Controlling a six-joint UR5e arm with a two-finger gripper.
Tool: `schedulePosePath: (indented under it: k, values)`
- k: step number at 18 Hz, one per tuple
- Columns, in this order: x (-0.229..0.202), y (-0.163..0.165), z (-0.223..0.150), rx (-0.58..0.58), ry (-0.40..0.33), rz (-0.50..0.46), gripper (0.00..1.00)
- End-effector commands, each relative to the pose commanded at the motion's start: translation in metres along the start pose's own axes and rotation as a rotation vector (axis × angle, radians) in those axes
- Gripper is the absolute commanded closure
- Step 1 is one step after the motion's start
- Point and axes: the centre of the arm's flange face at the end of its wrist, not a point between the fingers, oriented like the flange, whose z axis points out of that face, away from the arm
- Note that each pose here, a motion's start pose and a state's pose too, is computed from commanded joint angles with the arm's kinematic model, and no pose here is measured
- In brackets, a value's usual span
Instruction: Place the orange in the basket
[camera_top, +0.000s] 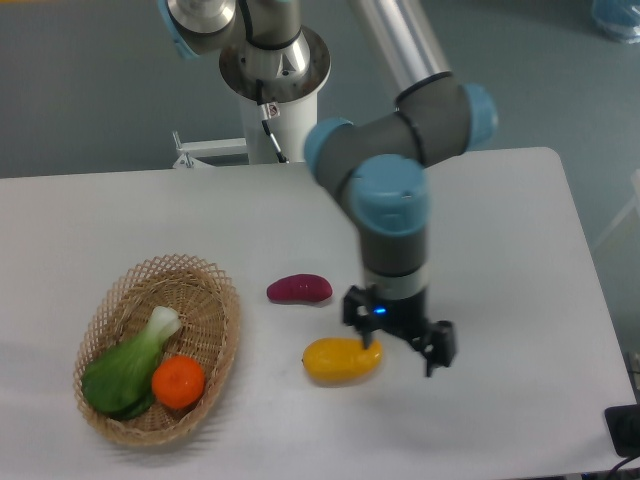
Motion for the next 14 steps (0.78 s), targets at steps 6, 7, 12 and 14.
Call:
schedulePosePath:
  k: [6, 7, 12, 14]
  values:
    - [-0.056, 0.058, -0.002, -0.004, 0.094, 0.058, 0.00]
    - [-0.064, 0.061, -0.002, -0.011, 0.109, 0.066, 0.00]
    - [-0.079, 0.072, -0.002, -0.013, 0.120, 0.192, 0.00]
    - [-0.078, 0.072, -0.002, -0.013, 0.117, 0.193, 0.00]
